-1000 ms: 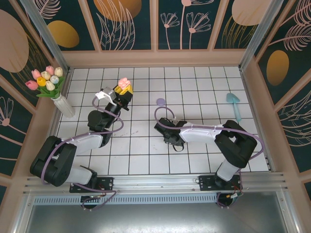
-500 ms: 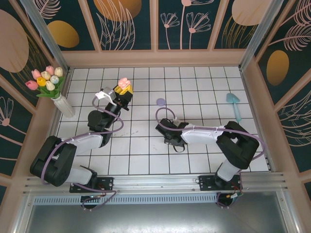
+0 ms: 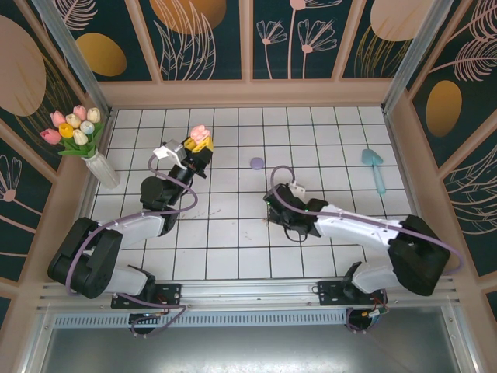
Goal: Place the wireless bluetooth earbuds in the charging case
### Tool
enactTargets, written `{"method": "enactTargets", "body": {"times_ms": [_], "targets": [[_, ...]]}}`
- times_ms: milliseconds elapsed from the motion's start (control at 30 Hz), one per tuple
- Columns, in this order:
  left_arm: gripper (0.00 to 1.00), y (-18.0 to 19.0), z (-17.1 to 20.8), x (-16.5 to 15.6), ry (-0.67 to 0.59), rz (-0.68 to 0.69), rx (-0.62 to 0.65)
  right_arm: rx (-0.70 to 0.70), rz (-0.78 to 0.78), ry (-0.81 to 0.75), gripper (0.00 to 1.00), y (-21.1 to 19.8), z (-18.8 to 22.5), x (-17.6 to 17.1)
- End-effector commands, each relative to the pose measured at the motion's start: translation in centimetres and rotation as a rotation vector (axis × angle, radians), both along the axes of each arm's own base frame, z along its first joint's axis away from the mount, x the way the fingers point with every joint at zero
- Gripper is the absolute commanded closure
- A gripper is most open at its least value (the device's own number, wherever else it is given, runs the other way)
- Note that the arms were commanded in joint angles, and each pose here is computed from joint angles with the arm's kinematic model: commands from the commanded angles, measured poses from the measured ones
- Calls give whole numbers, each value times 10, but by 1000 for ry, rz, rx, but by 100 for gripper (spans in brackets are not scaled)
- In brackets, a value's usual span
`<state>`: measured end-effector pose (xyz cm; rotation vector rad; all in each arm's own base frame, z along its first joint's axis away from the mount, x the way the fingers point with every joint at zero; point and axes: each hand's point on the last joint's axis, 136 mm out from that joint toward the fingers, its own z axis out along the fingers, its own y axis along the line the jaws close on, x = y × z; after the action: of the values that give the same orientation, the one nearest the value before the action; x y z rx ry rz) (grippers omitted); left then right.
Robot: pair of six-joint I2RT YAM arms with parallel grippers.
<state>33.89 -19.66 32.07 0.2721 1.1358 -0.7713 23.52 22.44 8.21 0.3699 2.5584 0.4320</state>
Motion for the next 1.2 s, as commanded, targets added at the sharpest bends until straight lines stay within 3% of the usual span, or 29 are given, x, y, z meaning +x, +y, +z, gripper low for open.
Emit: {"method": "enactTargets", "body": {"times_ms": [0,300,700,933,1167], "targets": [[100,-6,11,-5,-37,-49,2,86,1,-86,87,1,30,12],[100,-35,3,-16,-40,-236,69,302,73,-345,87,11,144,50],[100,-64,-12,-34,-86,-422,170,444,234,-686,87,31,284,76],[100,-76,-17,-31,-130,-419,253,530,368,-800,87,50,327,67],[100,-80,-9,-26,-188,-375,289,588,500,-874,87,67,337,54]]}}
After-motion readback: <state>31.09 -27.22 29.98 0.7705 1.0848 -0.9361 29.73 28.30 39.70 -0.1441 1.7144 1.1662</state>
